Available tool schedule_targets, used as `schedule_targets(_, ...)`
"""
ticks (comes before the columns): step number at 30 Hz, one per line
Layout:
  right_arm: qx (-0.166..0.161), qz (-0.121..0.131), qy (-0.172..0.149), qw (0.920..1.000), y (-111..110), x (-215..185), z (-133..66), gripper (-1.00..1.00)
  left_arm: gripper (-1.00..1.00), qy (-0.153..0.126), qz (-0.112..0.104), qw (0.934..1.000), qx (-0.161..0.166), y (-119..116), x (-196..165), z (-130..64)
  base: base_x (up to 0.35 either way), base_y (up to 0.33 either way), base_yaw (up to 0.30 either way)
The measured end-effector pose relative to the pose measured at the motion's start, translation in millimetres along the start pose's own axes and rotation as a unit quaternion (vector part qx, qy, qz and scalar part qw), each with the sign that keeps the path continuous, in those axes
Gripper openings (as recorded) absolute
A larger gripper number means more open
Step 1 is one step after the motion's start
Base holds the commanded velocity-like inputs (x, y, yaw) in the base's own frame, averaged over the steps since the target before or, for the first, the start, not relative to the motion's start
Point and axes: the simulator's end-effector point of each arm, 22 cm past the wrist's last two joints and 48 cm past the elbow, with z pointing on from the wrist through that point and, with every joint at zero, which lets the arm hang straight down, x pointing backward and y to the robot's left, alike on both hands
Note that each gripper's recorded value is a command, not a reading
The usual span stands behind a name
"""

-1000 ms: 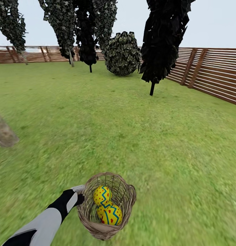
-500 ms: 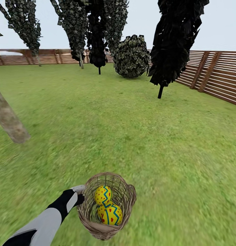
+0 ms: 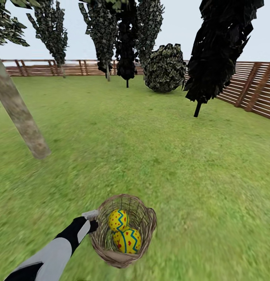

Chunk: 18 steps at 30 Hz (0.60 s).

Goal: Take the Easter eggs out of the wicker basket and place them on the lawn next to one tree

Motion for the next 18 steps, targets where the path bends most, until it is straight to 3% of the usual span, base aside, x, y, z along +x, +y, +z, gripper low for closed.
schedule_targets(2,0.001,0.0,-0.001,1.0,-0.9,-1.3,-0.1,1.0,-1.0,-0.002,0.008,1.0,-0.004,1.7,-1.7,-0.9,0.0,0.0,0.227)
schedule_targets(13,0.001,0.0,-0.009,1.0,-2.4,-6.8,-1.6,1.0,-1.0,-0.008,0.006,0.9999,-0.001,-0.2,-6.8,-5.9,0.0,0.0,0.231)
schedule_targets(16,0.001,0.004,-0.031,0.9995,-2.9,-16.5,-2.5,1.0,-1.0,-0.01,0.005,0.9999,0.0,-1.1,-8.6,-7.7,0.0,0.0,0.048)
schedule_targets(17,0.001,0.001,-0.034,0.9994,-2.2,-18.3,-2.9,1.0,-1.0,-0.011,0.004,0.9999,0.001,-1.4,-9.1,-8.3,0.0,0.0,0.003)
schedule_targets(18,-0.001,-0.018,-0.041,0.999,-1.0,-21.3,-3.4,1.0,-1.0,-0.012,0.003,0.9999,0.001,-1.5,-9.8,-8.9,0.0,0.0,0.001)
